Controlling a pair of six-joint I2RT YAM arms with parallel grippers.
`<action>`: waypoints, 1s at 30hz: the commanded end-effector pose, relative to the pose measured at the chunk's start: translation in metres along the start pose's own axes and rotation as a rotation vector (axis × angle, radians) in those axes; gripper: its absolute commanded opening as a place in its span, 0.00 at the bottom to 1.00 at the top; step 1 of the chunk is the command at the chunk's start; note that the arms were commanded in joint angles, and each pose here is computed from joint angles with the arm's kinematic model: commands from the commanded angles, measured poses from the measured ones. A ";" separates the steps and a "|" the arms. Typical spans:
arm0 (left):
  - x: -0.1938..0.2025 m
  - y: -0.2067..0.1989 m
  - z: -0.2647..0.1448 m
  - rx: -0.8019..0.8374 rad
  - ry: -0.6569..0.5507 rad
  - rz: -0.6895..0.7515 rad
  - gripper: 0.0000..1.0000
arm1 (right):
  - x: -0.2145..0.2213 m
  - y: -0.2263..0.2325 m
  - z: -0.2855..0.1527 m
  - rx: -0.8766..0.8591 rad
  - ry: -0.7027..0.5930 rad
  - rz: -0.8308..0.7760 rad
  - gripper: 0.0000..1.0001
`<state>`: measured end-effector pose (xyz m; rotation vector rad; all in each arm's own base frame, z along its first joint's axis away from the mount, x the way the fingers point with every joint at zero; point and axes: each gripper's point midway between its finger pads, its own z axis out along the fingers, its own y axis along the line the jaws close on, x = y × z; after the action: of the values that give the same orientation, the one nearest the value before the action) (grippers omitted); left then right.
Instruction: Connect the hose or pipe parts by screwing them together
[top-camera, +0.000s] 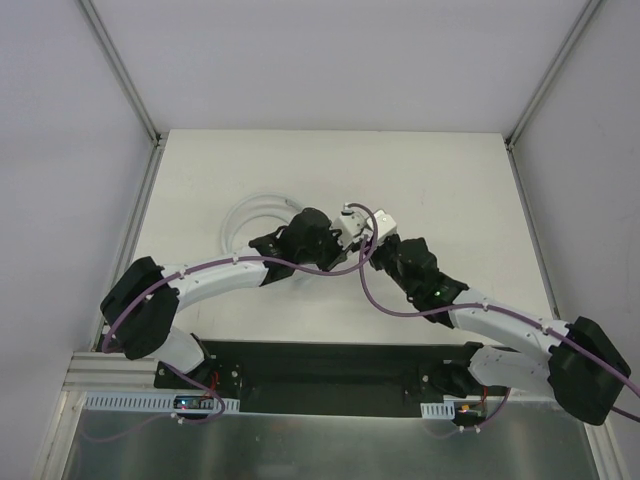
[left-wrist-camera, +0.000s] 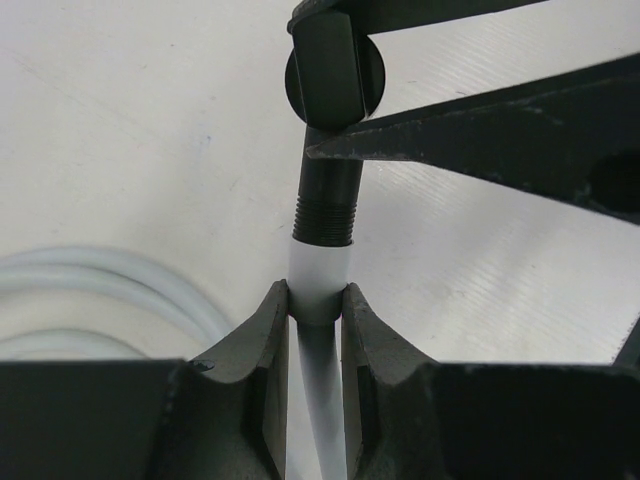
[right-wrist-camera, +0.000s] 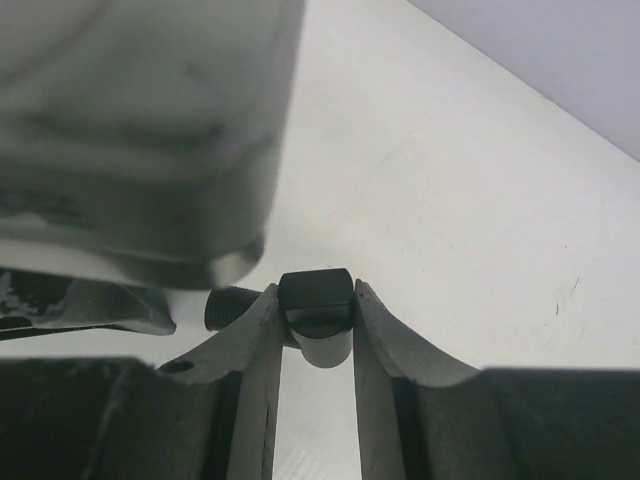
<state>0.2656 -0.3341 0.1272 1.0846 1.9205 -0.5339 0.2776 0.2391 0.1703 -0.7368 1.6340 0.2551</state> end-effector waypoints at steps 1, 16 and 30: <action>-0.075 0.062 -0.004 -0.297 -0.283 0.073 0.00 | -0.029 0.087 -0.013 -0.369 -0.088 0.196 0.01; -0.062 0.052 0.008 -0.319 -0.250 0.271 0.00 | -0.036 0.098 -0.012 -0.402 -0.079 0.355 0.01; -0.049 0.026 0.009 -0.206 -0.288 0.258 0.00 | -0.055 0.093 -0.018 -0.412 -0.165 0.401 0.01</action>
<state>0.2875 -0.3235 0.1137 1.1540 1.7378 -0.2837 0.2737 0.2403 0.1421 -0.5806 1.7510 0.3541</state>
